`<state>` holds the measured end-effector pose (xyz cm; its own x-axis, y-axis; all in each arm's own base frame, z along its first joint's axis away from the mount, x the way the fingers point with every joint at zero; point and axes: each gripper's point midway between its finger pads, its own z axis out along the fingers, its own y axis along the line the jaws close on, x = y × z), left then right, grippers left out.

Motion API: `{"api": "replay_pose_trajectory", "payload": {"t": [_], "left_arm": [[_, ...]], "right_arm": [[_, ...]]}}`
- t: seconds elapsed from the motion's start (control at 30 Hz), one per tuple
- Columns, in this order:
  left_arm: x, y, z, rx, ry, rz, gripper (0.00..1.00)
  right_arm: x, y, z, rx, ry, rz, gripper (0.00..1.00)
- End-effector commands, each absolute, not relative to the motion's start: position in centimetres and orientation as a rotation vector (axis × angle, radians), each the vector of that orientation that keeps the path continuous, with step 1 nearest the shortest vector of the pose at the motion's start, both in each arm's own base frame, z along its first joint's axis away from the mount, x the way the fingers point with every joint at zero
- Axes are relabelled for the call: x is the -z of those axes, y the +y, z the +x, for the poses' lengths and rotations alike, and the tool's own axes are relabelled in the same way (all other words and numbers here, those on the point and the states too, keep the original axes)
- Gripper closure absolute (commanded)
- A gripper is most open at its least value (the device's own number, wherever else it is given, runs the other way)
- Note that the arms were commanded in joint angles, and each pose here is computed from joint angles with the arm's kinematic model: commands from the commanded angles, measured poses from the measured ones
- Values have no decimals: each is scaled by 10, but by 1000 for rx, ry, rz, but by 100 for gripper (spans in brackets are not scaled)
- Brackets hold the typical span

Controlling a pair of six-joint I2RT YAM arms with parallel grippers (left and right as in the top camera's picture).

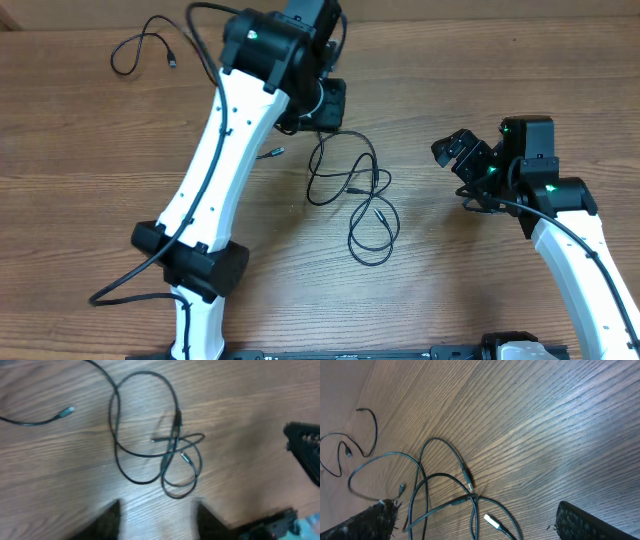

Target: Untangle cables

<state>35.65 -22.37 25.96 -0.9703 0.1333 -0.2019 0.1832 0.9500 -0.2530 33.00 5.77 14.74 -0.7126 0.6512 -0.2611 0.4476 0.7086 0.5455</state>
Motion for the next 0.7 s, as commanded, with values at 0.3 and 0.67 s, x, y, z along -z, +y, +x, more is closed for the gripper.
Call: {"api": "replay_pose_trajectory", "payload": {"t": [0.3, 0.67], "left_arm": [[-244, -247, 333, 451, 2982, 416, 20], [-176, -240, 287, 314, 3205, 684, 20]], "right_arm": [[-156, 56, 334, -630, 2451, 826, 0], [-156, 57, 334, -631, 2451, 826, 0]]}}
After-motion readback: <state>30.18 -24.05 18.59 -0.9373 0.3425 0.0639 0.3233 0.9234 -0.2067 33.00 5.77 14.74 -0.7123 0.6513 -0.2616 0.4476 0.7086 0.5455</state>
